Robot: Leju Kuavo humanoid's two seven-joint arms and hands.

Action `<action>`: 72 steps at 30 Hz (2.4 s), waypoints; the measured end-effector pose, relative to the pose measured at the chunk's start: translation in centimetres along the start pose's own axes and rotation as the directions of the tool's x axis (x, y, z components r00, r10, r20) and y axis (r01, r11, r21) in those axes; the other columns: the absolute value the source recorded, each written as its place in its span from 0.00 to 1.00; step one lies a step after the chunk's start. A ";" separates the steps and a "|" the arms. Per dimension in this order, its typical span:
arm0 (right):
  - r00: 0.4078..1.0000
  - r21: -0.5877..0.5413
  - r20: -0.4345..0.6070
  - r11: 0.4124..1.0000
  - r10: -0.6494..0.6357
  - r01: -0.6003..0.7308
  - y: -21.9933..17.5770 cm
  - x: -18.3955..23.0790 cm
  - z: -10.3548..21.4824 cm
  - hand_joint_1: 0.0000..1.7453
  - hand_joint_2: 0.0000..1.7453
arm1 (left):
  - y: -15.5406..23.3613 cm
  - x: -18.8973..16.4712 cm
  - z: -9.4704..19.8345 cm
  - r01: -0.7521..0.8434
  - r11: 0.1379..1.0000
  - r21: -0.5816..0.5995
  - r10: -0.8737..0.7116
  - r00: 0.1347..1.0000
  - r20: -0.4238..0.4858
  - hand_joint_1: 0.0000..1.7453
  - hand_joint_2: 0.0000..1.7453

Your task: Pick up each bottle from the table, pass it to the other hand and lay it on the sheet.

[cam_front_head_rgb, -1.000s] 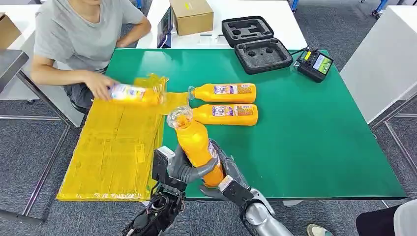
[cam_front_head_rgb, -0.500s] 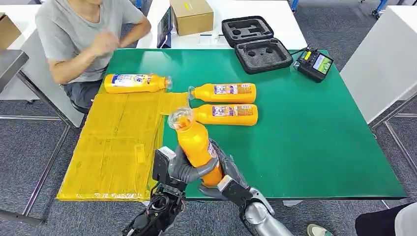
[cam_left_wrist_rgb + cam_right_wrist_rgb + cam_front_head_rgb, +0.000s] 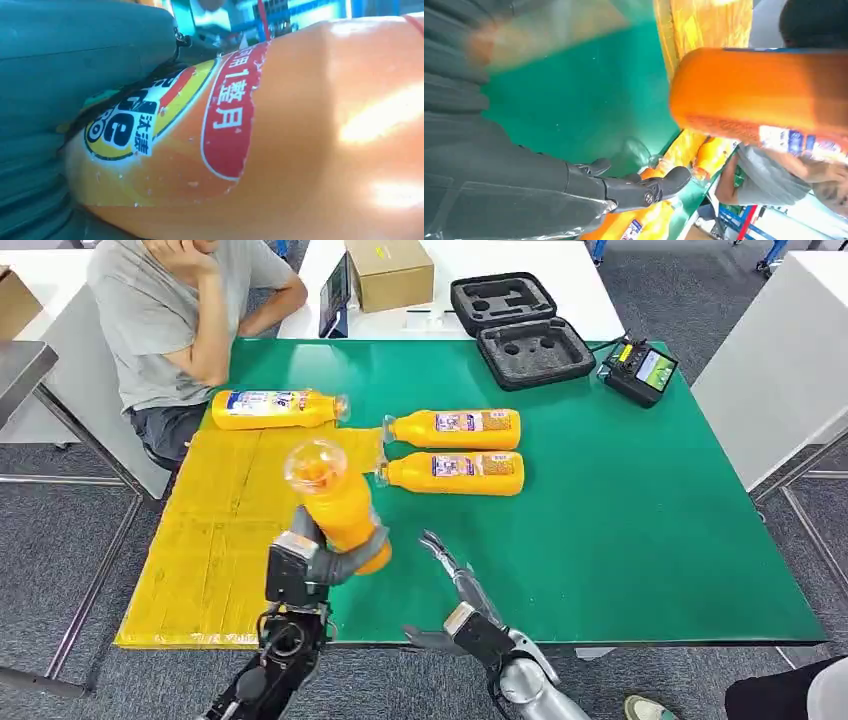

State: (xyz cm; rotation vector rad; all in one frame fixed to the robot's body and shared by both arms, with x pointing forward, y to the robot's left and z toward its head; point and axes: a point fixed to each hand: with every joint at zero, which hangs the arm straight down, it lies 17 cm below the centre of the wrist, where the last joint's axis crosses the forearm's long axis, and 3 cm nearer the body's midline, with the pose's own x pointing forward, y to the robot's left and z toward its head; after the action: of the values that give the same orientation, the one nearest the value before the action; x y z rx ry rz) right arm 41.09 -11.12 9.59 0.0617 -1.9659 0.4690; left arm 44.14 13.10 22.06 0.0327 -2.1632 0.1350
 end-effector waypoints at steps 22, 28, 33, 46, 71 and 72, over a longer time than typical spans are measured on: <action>1.000 -0.032 0.013 0.999 -0.028 0.028 -0.6 0.8 0.3 0.00 1.00 | 3.1 1.7 -1.7 0.473 0.881 0.003 -0.461 0.857 0.230 1.00 1.00; 0.999 -0.020 0.013 0.998 -0.053 0.053 -0.5 0.8 0.2 0.00 1.00 | 2.8 -0.7 -0.5 0.730 0.678 -0.082 -0.661 0.655 0.366 1.00 1.00; 0.997 -0.022 0.017 0.997 -0.071 0.071 -0.5 1.0 -0.4 0.00 1.00 | 3.9 -2.7 0.0 0.835 0.541 -0.102 -0.742 0.531 0.409 0.99 1.00; 0.995 -0.018 0.016 0.995 -0.101 0.102 -0.2 1.0 -1.2 0.00 1.00 | 9.1 -5.4 -1.0 0.978 0.196 -0.075 -0.870 0.208 0.447 1.00 1.00; 0.992 -0.003 0.011 0.992 -0.126 0.126 0.4 1.0 -1.5 0.00 1.00 | 13.8 -16.2 0.0 0.900 0.133 -0.415 -0.951 0.234 0.202 1.00 1.00; 0.992 -0.001 0.011 0.992 -0.128 0.128 0.4 1.0 -1.5 0.00 1.00 | 13.8 -16.5 0.0 0.894 0.134 -0.427 -0.950 0.238 0.200 1.00 1.00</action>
State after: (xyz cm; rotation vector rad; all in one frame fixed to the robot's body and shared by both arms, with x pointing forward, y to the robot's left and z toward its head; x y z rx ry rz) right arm 41.80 -10.05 10.91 0.1887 -1.9596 0.3839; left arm 52.41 26.36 7.23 1.0882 -1.5871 -1.1252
